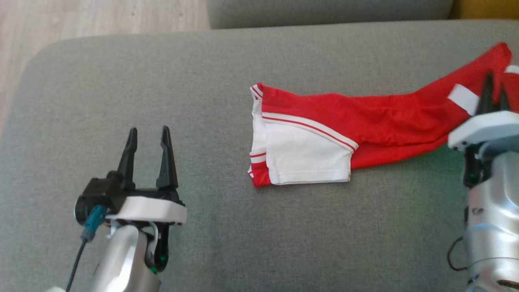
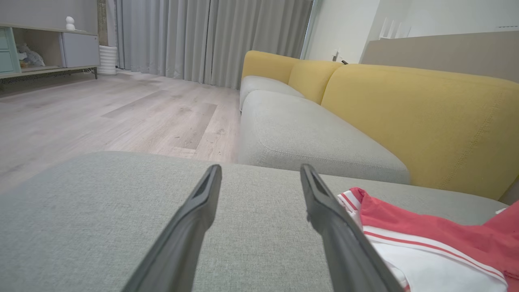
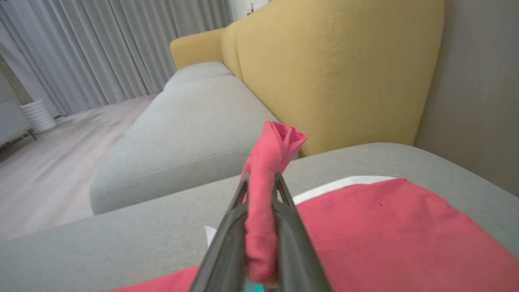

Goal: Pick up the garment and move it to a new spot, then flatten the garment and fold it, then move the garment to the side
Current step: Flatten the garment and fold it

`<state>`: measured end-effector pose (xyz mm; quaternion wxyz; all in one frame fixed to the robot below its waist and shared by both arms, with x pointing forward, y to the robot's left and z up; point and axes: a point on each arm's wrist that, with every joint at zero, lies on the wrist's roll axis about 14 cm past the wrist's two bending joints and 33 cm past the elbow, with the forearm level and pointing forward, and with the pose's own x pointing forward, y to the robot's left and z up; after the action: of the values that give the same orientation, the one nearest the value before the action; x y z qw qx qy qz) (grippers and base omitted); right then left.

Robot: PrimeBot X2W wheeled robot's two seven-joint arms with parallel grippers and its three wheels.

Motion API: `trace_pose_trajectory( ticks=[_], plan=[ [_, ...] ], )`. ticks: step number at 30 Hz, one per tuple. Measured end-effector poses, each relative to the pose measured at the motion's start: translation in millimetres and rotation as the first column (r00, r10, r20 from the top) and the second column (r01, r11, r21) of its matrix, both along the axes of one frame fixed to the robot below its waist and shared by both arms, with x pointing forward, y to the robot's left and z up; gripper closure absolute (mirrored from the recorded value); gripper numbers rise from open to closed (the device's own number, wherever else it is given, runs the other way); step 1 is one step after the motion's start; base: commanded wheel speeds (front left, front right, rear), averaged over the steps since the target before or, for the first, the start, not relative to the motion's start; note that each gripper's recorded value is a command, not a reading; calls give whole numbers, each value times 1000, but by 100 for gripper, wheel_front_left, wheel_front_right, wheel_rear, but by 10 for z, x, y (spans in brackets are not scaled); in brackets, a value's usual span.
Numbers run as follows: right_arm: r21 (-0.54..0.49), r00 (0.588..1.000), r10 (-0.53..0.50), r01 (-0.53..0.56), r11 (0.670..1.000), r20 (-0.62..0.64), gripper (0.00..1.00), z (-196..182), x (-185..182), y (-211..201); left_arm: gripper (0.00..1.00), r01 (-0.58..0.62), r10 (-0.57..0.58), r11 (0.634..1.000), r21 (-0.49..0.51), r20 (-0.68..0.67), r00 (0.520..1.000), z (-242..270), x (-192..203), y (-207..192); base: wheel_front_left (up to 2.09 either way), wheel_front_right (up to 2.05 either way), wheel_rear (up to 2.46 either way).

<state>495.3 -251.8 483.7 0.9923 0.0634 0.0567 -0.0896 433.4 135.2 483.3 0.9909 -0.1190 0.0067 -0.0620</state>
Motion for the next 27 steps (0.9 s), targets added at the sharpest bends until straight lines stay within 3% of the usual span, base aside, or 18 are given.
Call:
trace_pose_trajectory(
  ticks=[5,7,12,20,24,27],
  plan=[
    [3,986,146,-147,989,80,100,310,66,507,0,-19,19,1000,5,10,1000,56,-142,64,0,0,0],
    [54,974,207,-212,976,89,100,317,26,757,0,-34,34,999,8,13,999,76,-198,113,0,0,0],
    [177,915,388,-402,899,109,100,283,-171,1504,0,-72,72,997,10,27,997,135,-346,241,0,0,0],
    [196,787,615,-612,766,51,100,-17,-509,2362,0,-105,105,994,7,7,994,71,-436,350,0,0,0],
    [198,750,661,-647,736,-8,100,-242,-583,2519,0,-98,99,995,11,-12,995,6,-442,332,0,0,0],
    [174,739,672,-656,734,-47,100,-360,-534,2546,0,-98,98,995,17,-28,995,-50,-457,335,0,0,0]
  ],
)
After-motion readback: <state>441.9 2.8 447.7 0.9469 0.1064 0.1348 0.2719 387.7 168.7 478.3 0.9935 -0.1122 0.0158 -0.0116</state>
